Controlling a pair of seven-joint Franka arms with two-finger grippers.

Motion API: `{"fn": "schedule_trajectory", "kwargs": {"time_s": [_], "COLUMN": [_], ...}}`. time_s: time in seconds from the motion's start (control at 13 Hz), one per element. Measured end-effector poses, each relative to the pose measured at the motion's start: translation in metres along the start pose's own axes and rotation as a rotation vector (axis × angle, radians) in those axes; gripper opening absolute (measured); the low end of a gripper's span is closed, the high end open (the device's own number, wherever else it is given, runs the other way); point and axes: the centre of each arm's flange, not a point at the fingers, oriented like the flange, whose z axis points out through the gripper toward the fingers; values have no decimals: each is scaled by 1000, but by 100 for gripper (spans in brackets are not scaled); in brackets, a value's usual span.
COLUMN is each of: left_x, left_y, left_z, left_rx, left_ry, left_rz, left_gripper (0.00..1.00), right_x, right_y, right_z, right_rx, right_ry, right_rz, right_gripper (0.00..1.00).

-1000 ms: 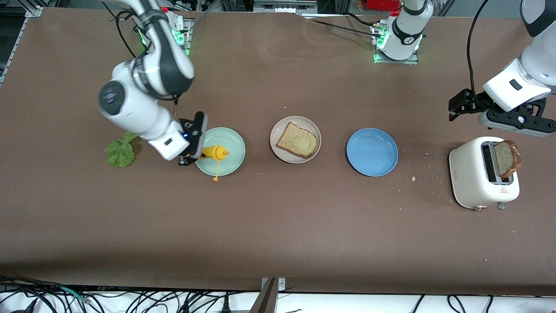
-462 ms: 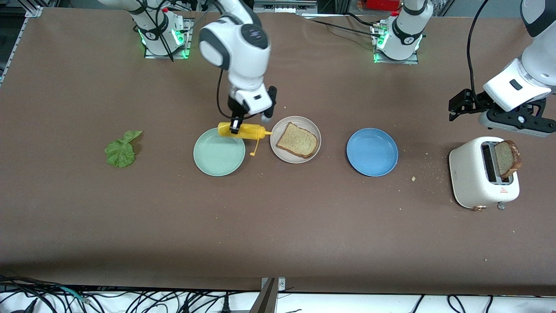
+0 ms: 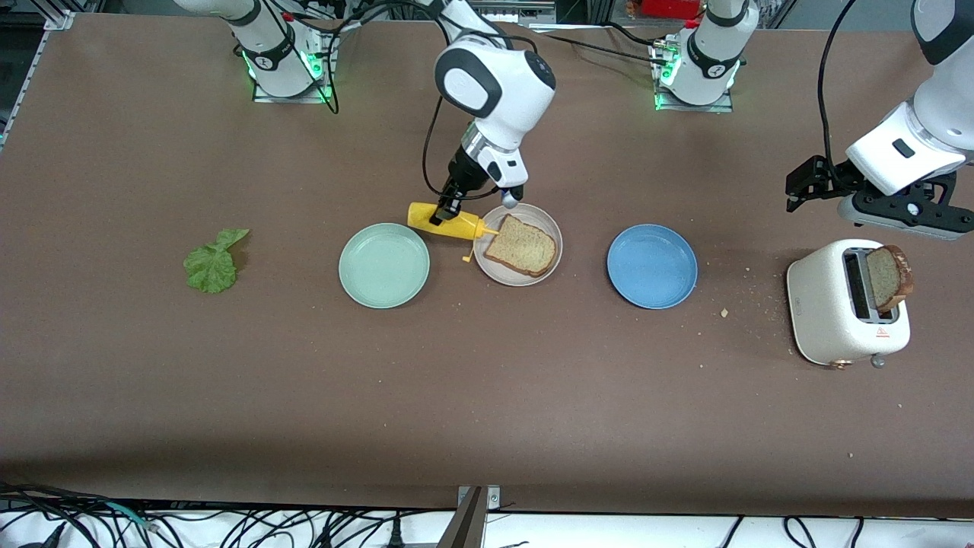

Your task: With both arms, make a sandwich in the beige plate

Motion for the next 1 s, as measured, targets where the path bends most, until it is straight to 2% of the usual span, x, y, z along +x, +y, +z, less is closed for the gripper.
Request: {"fn": "schedule_trajectory", "kwargs": {"time_s": [0.54, 0.85, 1.0], "left_x": [0, 0, 0], "left_y": [-1, 0, 0], "left_z": [0, 0, 0], "left_rx": [0, 0, 0], "left_ry": [0, 0, 0], "left_rz": [-1, -1, -1], "left_gripper": [100, 100, 100], "right_x": [30, 54, 55], "right_y": [-42, -50, -32], "right_z": [32, 44, 37], "right_rx": [-153, -186, -199], "right_ry": [-157, -169, -157], "right_rz": [-83, -66, -44], "right_gripper": [12, 12, 12]}}
